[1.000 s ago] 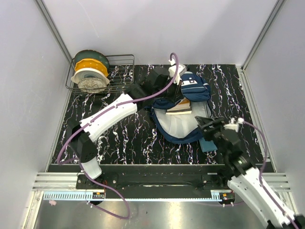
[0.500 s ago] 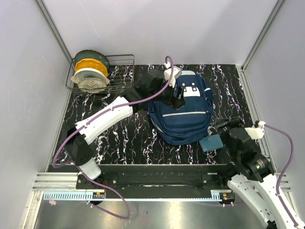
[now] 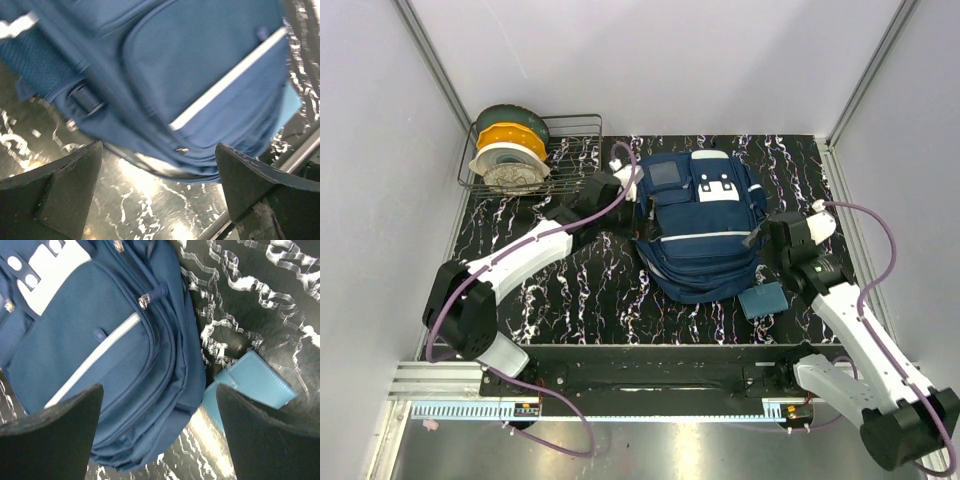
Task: Pack the student bag
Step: Adjust the student bag at the center of the board.
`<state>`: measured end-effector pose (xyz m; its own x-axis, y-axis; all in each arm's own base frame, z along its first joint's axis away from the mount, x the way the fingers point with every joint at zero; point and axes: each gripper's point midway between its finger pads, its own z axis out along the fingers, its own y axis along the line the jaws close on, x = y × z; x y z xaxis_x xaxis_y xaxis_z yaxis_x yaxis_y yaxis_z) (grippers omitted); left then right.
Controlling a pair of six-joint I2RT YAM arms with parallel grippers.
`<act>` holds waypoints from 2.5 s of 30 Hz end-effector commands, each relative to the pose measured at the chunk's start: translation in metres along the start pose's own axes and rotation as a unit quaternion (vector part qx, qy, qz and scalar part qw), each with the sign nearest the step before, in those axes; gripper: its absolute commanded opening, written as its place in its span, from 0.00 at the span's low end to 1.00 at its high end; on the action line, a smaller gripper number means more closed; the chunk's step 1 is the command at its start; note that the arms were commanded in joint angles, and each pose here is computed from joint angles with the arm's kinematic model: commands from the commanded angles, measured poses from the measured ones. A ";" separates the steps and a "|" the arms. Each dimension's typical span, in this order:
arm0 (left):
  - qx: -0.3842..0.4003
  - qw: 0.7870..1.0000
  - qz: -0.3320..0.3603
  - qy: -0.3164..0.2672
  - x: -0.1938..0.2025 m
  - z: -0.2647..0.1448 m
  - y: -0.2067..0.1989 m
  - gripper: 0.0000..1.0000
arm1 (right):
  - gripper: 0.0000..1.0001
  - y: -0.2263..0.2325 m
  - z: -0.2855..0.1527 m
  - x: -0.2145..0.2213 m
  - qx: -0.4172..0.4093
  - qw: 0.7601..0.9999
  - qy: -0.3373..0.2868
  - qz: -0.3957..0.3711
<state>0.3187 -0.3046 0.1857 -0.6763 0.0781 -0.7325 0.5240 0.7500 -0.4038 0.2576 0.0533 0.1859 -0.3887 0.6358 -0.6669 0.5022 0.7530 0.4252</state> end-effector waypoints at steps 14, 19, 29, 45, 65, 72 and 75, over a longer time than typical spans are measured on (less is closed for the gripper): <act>0.027 0.995 -0.095 -0.003 0.014 0.050 0.074 0.99 | 1.00 0.005 0.049 0.052 -0.079 0.983 0.152 0.072; -0.005 0.996 -0.089 -0.016 -0.003 0.056 0.101 0.99 | 1.00 0.002 0.049 0.056 -0.081 0.982 0.149 0.087; -0.002 0.994 -0.105 0.007 0.006 0.096 0.121 0.99 | 1.00 0.003 0.062 0.077 -0.084 0.974 0.183 0.104; 0.063 0.988 -0.136 0.040 0.030 0.096 0.094 0.00 | 0.70 0.028 0.118 0.066 -0.095 0.972 0.195 0.093; 0.080 0.984 -0.152 0.042 0.042 0.075 0.010 0.69 | 0.96 0.074 0.166 -0.073 -0.134 0.979 0.142 0.061; 0.064 0.987 -0.146 0.036 0.037 0.075 0.014 0.83 | 1.00 0.029 0.099 -0.092 -0.084 0.996 0.029 -0.010; 0.057 0.987 -0.146 0.034 0.036 0.078 0.017 0.84 | 1.00 0.054 0.052 -0.090 -0.180 0.983 0.025 -0.029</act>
<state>0.3264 -0.3384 0.0797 -0.8839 -0.0447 -0.4655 0.3153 0.6780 -0.6640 0.3863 0.0127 0.1935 -0.4657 0.6801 -0.5662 0.3591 0.7300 0.5815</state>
